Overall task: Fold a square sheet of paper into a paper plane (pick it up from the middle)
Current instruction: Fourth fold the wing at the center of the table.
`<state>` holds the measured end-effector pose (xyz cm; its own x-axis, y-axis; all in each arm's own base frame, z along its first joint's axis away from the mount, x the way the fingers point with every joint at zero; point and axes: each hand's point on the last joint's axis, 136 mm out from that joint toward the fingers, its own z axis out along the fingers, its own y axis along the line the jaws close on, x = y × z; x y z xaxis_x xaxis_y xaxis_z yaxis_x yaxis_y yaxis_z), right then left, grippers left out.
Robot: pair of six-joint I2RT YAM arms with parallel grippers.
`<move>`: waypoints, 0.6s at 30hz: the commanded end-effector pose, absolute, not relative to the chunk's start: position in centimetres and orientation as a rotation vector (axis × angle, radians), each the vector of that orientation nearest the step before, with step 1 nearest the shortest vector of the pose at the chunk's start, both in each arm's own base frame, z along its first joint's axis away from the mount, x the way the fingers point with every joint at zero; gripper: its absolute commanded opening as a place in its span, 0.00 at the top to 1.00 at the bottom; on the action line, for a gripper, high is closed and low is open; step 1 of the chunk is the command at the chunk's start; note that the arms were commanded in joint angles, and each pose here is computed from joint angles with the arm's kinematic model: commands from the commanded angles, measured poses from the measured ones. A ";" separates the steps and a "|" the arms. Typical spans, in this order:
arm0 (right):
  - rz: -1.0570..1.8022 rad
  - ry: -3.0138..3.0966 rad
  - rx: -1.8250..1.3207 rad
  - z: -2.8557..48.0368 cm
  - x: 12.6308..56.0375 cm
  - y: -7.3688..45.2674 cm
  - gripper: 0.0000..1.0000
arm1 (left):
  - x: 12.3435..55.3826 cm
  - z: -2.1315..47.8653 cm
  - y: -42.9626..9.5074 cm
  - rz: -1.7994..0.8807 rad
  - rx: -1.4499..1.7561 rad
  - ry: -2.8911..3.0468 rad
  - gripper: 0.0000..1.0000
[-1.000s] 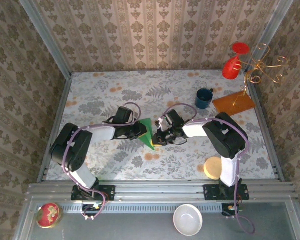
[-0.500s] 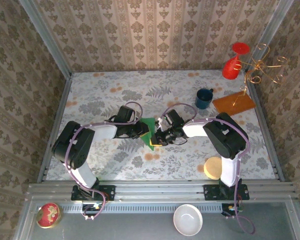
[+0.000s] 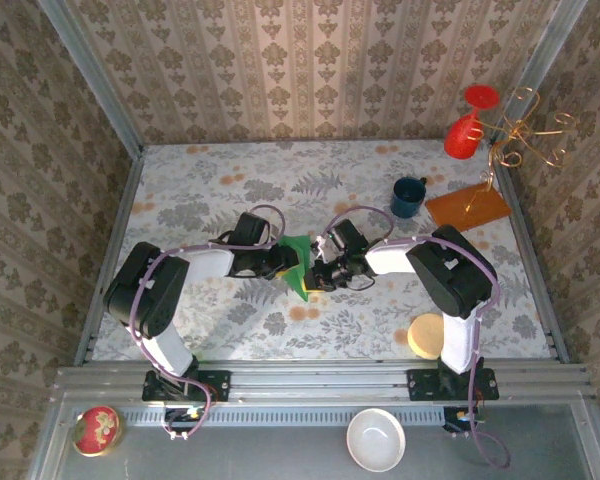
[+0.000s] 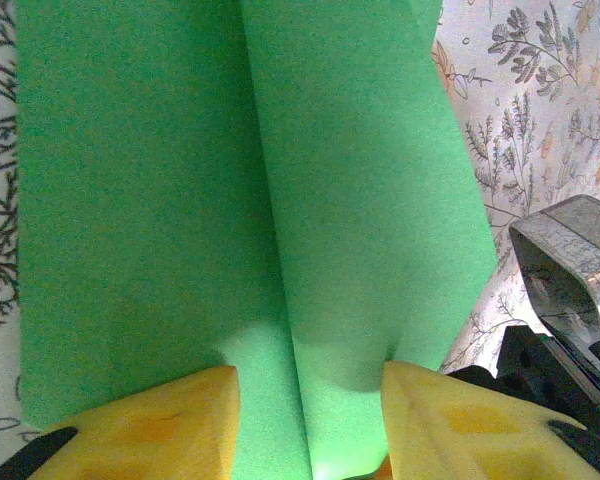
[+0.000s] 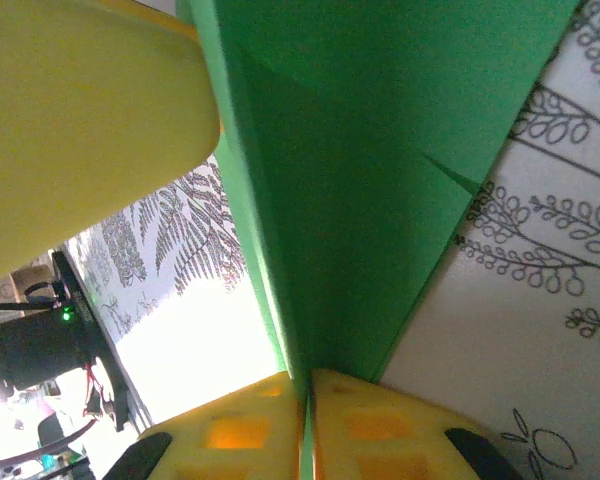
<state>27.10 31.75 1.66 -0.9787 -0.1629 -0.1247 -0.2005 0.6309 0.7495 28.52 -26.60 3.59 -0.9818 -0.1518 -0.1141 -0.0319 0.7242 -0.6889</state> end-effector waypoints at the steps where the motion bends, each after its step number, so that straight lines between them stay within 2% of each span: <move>1: 1.186 2.835 -0.283 0.8 27.3 30.4 0.84 | 28.6 3.6 -26.4 -1.067 -0.142 2.773 0.55; 10: 1.159 2.737 -0.204 3.3 28.4 30.1 0.69 | 26.5 0.1 -24.5 -0.788 -0.229 2.986 0.51; 15: 1.028 2.723 -0.122 3.3 28.9 28.8 0.65 | 25.9 -0.7 -24.1 -0.679 -0.260 3.048 0.48; 18: 1.049 2.683 -0.054 3.6 29.3 28.9 0.65 | 25.5 -1.1 -23.7 -0.598 -0.273 3.080 0.48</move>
